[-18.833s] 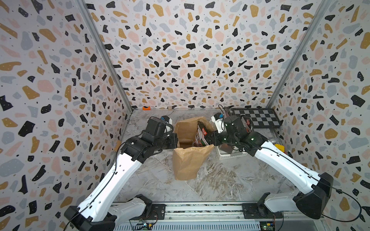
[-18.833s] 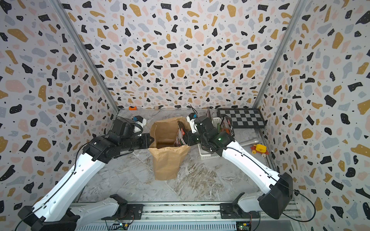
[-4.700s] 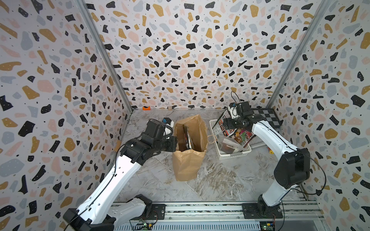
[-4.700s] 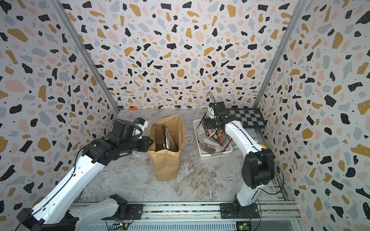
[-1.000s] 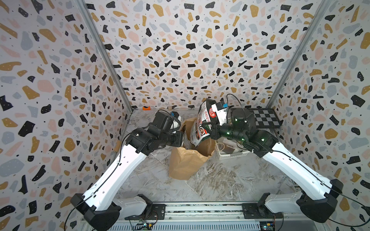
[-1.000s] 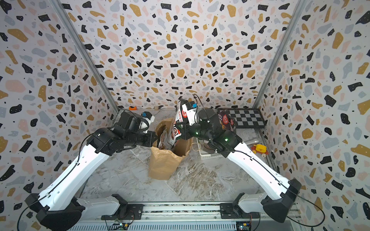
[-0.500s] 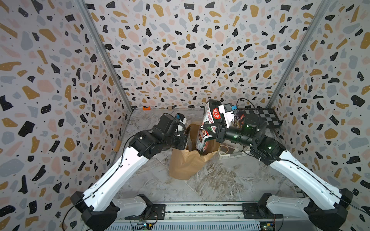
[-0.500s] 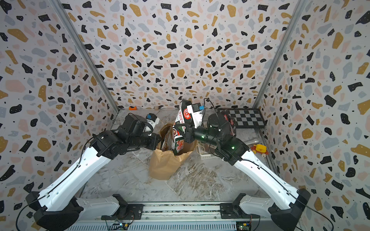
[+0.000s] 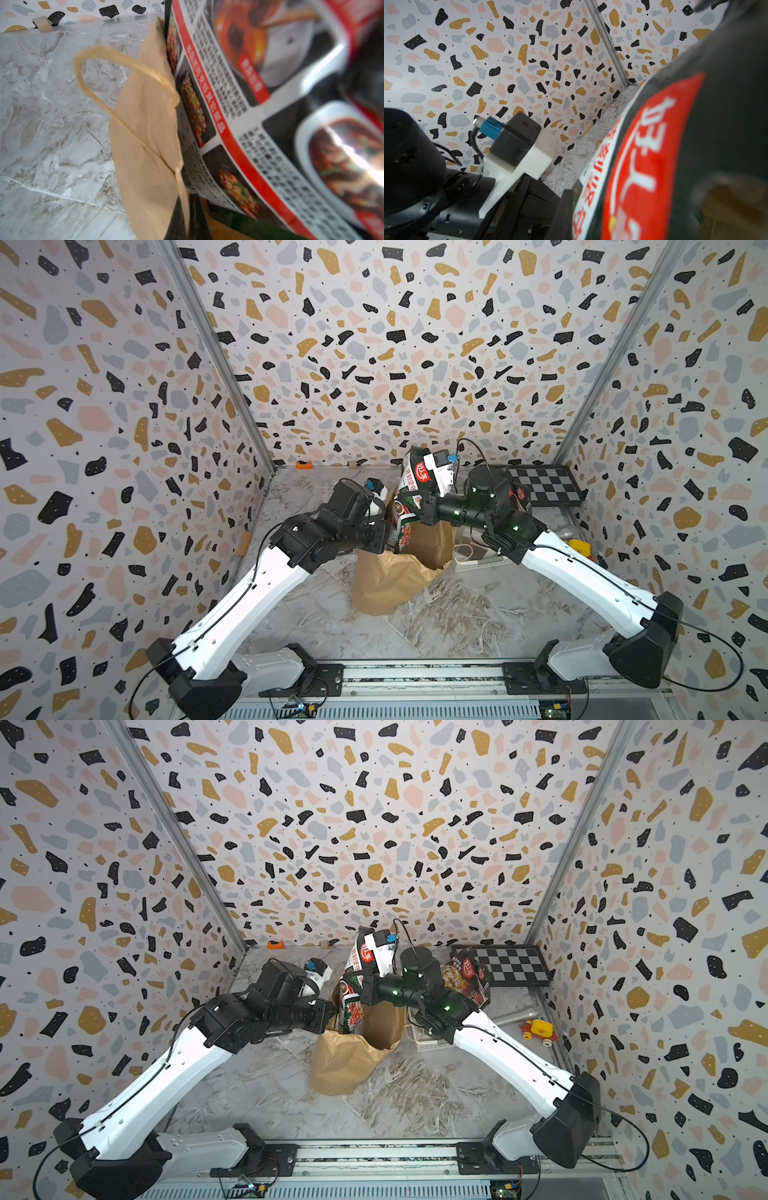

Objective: Place the condiment packets inside the bag
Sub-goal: Place the condiment packet in the paper bag.

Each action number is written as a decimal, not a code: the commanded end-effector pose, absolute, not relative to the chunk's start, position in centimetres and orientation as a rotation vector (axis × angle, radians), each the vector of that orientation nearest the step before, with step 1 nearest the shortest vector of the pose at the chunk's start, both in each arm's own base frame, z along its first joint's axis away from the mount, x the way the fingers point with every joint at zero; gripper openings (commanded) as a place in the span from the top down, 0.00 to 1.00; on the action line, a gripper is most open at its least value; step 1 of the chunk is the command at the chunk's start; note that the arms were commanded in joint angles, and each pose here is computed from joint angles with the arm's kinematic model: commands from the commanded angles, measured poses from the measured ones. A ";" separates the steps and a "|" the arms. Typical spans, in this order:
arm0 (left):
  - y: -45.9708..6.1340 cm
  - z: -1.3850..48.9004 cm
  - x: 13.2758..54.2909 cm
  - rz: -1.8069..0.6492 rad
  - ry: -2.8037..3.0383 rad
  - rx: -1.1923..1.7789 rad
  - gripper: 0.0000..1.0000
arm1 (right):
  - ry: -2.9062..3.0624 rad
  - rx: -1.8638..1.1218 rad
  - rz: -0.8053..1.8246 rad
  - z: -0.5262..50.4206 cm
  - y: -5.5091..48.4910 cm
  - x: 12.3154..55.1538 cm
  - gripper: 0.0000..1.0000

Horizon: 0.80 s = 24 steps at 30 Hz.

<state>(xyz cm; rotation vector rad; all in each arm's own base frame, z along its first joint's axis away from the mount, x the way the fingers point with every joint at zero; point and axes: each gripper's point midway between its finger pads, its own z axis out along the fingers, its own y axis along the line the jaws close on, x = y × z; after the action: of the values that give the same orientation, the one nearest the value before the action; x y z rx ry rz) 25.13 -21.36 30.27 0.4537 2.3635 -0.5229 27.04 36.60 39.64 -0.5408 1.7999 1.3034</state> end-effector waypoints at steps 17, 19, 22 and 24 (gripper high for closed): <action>-20.1 32.4 25.7 -0.484 2.240 0.388 1.00 | 1.909 -0.346 1.222 33.4 32.7 26.1 0.62; -20.2 32.3 25.7 -0.486 2.246 0.393 1.00 | 1.927 -0.349 1.148 33.6 31.5 25.9 0.52; -20.3 32.2 25.7 -0.491 2.252 0.396 1.00 | 1.981 -0.373 1.046 33.4 30.1 25.6 0.40; -20.3 32.2 25.7 -0.491 2.253 0.397 1.00 | 1.993 -0.367 0.995 33.9 29.1 25.8 0.36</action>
<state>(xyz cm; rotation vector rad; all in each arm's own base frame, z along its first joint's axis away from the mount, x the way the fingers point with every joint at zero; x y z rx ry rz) 25.08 -19.72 30.24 0.4066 2.3402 -0.4502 25.54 31.14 33.32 -0.3568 1.9659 1.1391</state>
